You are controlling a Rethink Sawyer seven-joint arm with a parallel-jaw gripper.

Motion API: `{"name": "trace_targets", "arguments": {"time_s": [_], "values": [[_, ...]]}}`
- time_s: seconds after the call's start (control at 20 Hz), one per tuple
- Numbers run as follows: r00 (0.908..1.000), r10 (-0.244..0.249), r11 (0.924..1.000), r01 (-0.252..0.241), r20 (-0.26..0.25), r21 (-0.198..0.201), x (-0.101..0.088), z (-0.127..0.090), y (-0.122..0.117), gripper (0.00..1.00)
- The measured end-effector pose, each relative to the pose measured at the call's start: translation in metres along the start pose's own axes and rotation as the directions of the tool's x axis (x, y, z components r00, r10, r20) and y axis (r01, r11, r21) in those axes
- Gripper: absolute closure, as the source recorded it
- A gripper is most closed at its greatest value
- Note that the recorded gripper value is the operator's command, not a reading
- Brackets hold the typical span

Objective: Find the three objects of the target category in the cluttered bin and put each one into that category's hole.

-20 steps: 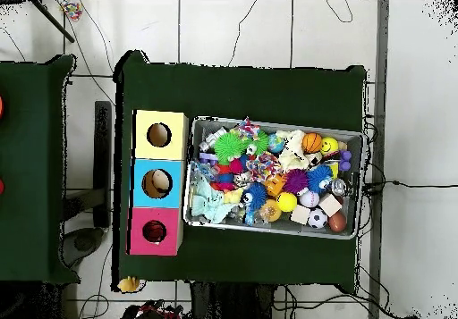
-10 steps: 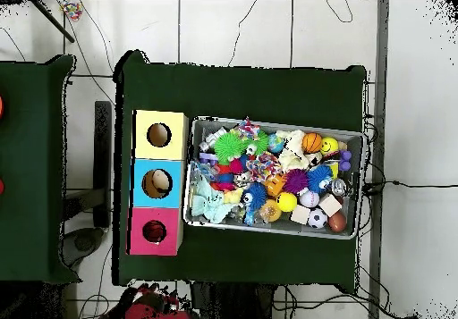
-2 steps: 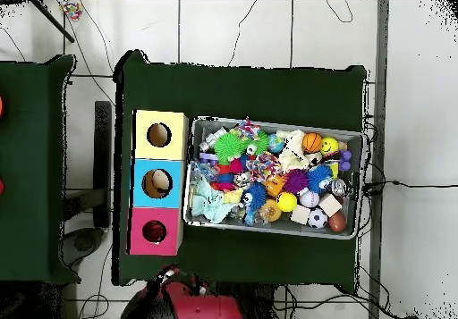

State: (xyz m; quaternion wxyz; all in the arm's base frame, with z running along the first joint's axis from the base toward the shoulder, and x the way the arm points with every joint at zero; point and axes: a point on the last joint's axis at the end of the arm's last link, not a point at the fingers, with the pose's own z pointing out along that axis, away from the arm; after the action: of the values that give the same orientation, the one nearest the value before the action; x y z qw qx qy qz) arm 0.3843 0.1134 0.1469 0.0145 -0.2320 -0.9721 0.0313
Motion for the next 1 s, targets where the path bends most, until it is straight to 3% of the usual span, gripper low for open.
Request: {"name": "trace_targets", "arguments": {"time_s": [0.15,0.5,0.9,1.0], "values": [[0.9999,0.01,0.9998,-0.01,0.008,-0.017,-0.02,-0.004,0.001,0.0],[0.9962,-0.08,0.9961,0.081,0.035,-0.033,-0.028,-0.02,0.038,0.0],[0.975,-0.203,0.9775,0.207,0.091,-0.039,-0.019,-0.029,0.082,0.0],[0.9636,-0.244,0.9676,0.249,0.11,-0.04,-0.013,-0.032,0.097,0.0]]}}
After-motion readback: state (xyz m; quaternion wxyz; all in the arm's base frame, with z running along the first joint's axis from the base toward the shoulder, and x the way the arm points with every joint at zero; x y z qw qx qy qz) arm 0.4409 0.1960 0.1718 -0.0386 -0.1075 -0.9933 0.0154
